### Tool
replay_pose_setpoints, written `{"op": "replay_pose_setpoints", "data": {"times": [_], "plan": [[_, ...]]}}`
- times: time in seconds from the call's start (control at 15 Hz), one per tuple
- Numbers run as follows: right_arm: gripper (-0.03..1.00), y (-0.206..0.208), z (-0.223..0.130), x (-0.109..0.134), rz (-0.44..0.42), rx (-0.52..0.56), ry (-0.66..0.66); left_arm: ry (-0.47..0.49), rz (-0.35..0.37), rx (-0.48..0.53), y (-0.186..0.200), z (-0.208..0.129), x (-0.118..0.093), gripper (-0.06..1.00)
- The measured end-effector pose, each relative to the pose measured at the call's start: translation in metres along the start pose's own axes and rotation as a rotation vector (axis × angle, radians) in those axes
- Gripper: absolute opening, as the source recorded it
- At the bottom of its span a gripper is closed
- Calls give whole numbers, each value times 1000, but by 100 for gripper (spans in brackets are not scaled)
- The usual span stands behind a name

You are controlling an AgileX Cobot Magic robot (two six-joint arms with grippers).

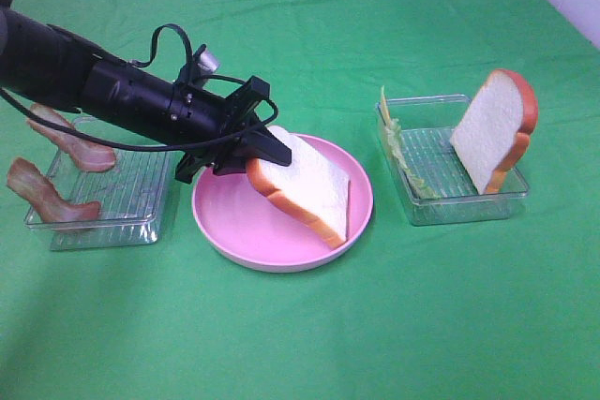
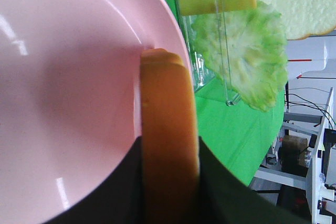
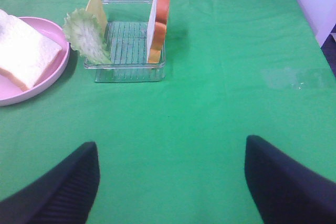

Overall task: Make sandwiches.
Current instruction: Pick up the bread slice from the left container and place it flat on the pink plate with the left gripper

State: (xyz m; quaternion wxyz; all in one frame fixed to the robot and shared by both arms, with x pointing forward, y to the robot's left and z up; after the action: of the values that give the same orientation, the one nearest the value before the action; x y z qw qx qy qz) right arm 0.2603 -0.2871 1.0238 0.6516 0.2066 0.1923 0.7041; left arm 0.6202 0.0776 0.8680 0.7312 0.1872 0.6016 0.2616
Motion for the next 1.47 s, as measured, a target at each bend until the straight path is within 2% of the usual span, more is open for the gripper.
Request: {"op": "replay_pose_setpoints", "data": {"times": [0.33,0.4,0.47,0.6,0.73,0.93,1.13,1.27,1.33,1.47], "plan": [[73,0,0,0,0,0,0,1,7,-7,0,1,1,22],[73,0,0,0,0,0,0,0,6,-8,0,1,1,28],[73,0,0,0,0,0,0,-29,-7,-4,1,6,-5,51],[73,0,0,0,0,0,0,-65,7,3,3,11,-9,60],[73,0,0,0,0,0,0,-84,41,17,4,15,-10,62],[73,0,0,0,0,0,0,-188,172,84,3,18,-18,65],[73,0,0,0,0,0,0,-351,327,136,-5,21,-40,73],[73,0,0,0,0,0,0,-408,410,146,-4,24,-50,76],[73,0,0,0,0,0,0,-427,502,152,7,34,-61,76],[73,0,0,0,0,0,0,-420,554,171,20,41,-71,76]]}}
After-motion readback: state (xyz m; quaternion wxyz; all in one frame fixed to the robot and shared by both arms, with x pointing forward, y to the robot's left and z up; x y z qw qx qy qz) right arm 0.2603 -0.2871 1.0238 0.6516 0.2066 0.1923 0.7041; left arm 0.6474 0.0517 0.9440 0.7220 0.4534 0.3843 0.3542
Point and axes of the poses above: a point on each arm's last joint axis where the gripper is mounted, y pointing back along that axis away from the gripper, x along the wrist's bending axis when the last joint is at zero, z = x × y, the point moved 4 cm from there along -y, pointing out along that axis toward the gripper, and after that the axes turned 4 degrees about -y, right-handed, at the moved point
